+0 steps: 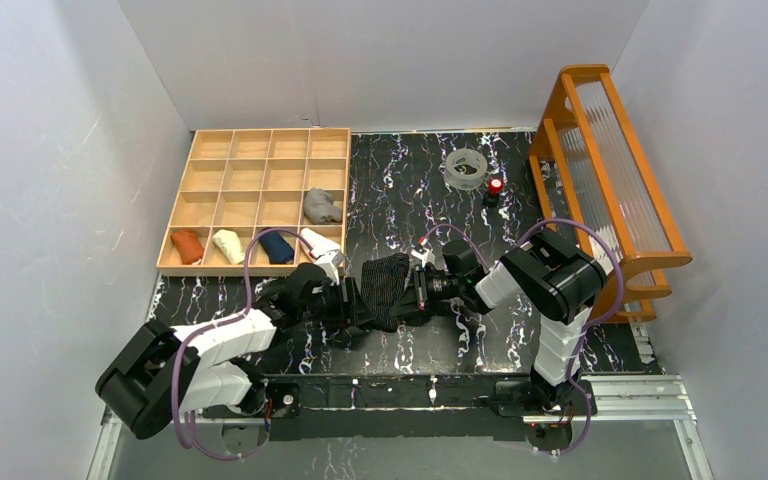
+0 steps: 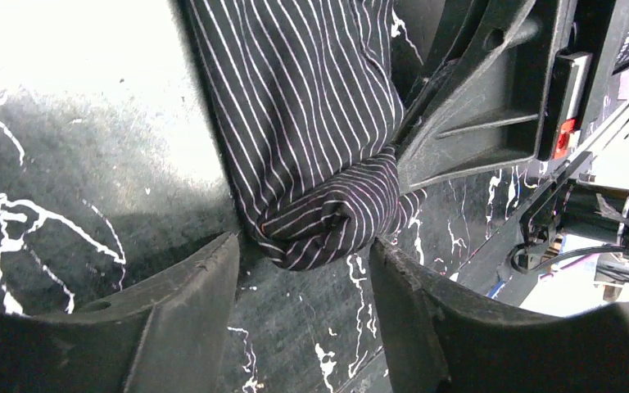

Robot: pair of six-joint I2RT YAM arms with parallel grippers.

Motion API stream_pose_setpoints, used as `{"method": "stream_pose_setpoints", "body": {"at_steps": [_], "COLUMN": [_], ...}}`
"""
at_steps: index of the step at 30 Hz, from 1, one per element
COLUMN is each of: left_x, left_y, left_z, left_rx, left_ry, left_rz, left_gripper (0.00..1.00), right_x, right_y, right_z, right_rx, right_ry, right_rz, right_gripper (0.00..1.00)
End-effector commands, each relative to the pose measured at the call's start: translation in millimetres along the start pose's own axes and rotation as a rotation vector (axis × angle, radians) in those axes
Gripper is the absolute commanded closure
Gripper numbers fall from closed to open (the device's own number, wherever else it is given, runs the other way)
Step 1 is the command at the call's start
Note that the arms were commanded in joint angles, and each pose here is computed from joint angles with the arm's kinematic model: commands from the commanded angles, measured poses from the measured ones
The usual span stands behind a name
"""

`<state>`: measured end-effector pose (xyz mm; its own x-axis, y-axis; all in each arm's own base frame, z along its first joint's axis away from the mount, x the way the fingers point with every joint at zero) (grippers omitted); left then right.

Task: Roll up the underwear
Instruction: Roll the underwear to the center of the board.

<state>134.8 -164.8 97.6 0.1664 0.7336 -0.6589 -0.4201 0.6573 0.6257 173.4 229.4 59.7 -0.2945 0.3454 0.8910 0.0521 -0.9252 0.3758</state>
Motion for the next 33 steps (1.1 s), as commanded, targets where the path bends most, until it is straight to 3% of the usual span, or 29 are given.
{"method": "stream_pose_setpoints", "body": {"at_steps": [1,8,19,29,33], "left_x": [-1,16,18,9,5], "left_y": [-8,-15,-19,-19,-19], "left_z": [0,-5,-3,3,6], "left_rx": [0.000,-0.041,-0.039,-0.024,-0.005], "left_ry": [-0.008,0.084,0.097,0.134,0.144], "left_rz": [-0.036,0.111,0.140,0.147,0.159], "left_gripper": [0.45,0.59,0.80,0.83,0.83], "right_x": [-31,-26,4,28,56], "right_y": [5,5,15,41,46], "right_z": [-24,-17,1,22,11], "right_rx": [0.073,0.075,0.030,-0.169,-0.316], "right_ry": [-0.162,-0.096,0.122,0.643,1.197], "right_rz": [-0.169,-0.133,-0.065,-0.221,-0.164], "right_gripper": [0.93,0.80,0.46,0.35,0.32]}}
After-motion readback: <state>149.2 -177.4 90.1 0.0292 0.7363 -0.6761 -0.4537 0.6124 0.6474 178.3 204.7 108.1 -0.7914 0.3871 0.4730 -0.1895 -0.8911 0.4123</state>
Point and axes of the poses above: each gripper's point midway between its finger pads, its own y axis back along the fingers, its own x axis along the line the jaws close on, z = x × y, the point moved 10 cm from there along y, back along the fingers, and after that the axes turned 5 degrees about y, right-handed, at the moved point
